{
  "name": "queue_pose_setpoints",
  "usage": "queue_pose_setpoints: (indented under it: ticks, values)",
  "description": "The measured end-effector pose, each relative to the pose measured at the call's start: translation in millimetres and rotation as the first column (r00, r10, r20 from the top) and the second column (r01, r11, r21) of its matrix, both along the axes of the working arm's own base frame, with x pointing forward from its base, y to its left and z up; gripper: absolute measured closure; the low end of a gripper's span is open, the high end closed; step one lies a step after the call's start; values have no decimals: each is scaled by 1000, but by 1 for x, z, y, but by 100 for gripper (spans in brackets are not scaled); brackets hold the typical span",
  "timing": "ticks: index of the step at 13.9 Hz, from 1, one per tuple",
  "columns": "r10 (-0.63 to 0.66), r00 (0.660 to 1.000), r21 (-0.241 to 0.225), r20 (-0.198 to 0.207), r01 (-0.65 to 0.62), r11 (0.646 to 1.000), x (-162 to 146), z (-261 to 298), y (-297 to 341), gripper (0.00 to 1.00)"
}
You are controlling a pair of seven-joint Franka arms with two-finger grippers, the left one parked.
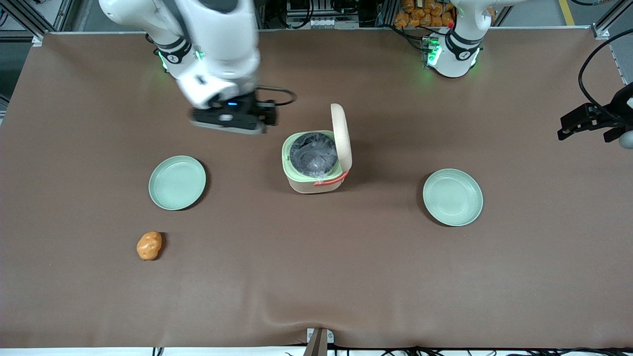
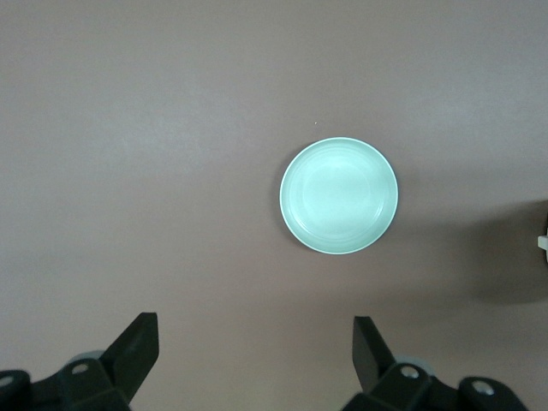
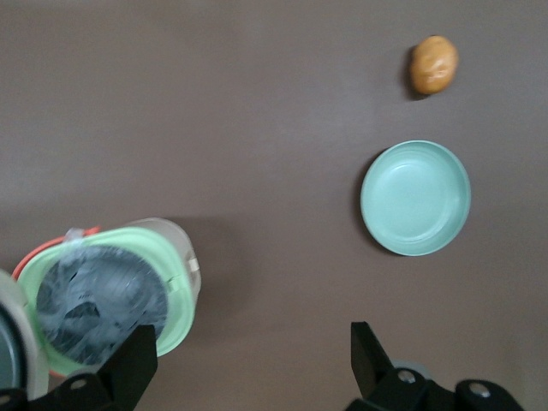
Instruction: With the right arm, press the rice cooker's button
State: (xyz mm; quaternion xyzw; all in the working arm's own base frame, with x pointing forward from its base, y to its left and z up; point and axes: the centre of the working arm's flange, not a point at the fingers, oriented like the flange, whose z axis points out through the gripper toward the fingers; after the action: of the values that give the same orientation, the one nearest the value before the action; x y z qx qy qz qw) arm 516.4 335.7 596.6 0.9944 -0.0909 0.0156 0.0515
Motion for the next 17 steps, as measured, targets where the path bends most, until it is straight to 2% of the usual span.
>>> queue_pose_setpoints:
  ticks: [3,7,9,13,17]
  values:
    - [-23,1000,25,-6,23,999,9,44,-78,0]
    - [80,994,28,-74,-78,997,-1,85,-177,0]
    - [107,991,52,-83,-103,993,-7,100,-230,0]
    - [144,984,136,-107,-129,982,-20,96,-321,0]
    - [165,980,163,-114,-146,976,-32,83,-366,0]
